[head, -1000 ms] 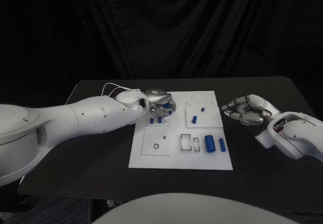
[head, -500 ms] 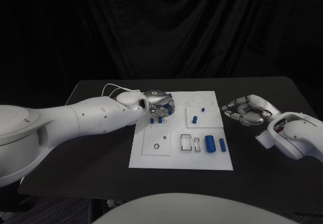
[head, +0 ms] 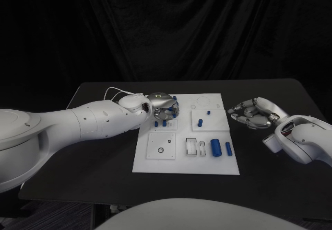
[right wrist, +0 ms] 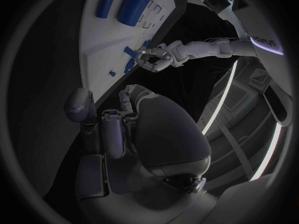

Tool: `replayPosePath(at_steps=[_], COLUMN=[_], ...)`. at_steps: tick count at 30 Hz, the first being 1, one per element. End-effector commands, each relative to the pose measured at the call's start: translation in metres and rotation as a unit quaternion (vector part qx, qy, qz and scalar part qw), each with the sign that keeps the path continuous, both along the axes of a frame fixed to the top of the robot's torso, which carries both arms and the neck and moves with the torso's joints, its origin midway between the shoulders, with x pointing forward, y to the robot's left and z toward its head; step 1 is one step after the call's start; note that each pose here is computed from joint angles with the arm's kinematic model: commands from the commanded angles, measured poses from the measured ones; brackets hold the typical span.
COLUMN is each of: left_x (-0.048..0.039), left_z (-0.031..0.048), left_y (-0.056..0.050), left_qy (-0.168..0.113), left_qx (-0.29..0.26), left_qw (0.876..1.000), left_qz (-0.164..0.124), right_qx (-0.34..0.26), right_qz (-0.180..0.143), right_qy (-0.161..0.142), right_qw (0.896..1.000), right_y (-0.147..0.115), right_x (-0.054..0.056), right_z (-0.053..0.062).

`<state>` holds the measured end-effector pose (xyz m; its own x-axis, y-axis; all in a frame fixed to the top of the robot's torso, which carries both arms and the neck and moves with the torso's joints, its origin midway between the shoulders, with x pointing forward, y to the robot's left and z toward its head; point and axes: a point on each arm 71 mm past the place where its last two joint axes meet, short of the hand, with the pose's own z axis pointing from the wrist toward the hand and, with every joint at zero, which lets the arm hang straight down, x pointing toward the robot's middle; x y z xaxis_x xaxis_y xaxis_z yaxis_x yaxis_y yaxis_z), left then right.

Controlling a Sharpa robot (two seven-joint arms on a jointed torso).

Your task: Assemble the parts on the task board

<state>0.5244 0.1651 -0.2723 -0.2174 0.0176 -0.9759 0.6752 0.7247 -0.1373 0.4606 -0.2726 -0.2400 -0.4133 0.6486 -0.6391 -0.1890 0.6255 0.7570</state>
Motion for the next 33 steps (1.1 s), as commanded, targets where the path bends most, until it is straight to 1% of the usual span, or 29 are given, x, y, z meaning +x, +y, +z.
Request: replayPosePath(at_steps=[1, 4, 7, 14, 16, 18, 22, 27, 31, 33], left_x=[-0.0028, -0.0051, -0.0080, -0.0148, -0.0168, -0.0185, -0.0202, -0.0209, -0.0204, -0.0199], left_z=[0.0037, 0.0056, 0.0092, 0.0244, 0.0279, 0.0302, 0.0309, 0.0292, 0.0281, 0.0274], left_y=[0.001, 0.006, 0.012, 0.030, 0.035, 0.042, 0.054, 0.064, 0.069, 0.070], left_qy=[-0.024, -0.031, -0.037, -0.051, -0.050, -0.043, -0.028, -0.016, -0.011, -0.009], left_qx=[-0.017, -0.022, -0.028, -0.039, -0.040, -0.044, -0.048, -0.044, -0.041, -0.040], left_qw=[1.000, 0.999, 0.999, 0.998, 0.998, 0.998, 0.998, 0.997, 0.997, 0.997], left_qz=[-0.010, -0.008, -0.004, 0.007, 0.013, 0.022, 0.039, 0.054, 0.060, 0.062], right_qx=[-0.002, -0.003, -0.003, -0.005, -0.006, -0.007, -0.007, -0.008, -0.009, -0.009], right_qz=[-0.003, -0.003, -0.004, -0.007, -0.008, -0.008, -0.008, -0.010, -0.010, -0.010], right_qy=[0.009, 0.009, 0.010, 0.013, 0.014, 0.016, 0.018, 0.020, 0.021, 0.022], right_qw=[1.000, 1.000, 1.000, 1.000, 1.000, 1.000, 1.000, 1.000, 1.000, 1.000], right_y=[-0.001, -0.001, -0.001, -0.002, -0.003, -0.003, -0.003, -0.004, -0.005, -0.005], right_x=[-0.001, -0.001, 0.000, 0.000, 0.000, 0.000, -0.001, -0.001, -0.002, -0.002], right_z=[-0.002, -0.002, -0.002, -0.003, -0.003, -0.003, -0.004, -0.004, -0.005, -0.005])
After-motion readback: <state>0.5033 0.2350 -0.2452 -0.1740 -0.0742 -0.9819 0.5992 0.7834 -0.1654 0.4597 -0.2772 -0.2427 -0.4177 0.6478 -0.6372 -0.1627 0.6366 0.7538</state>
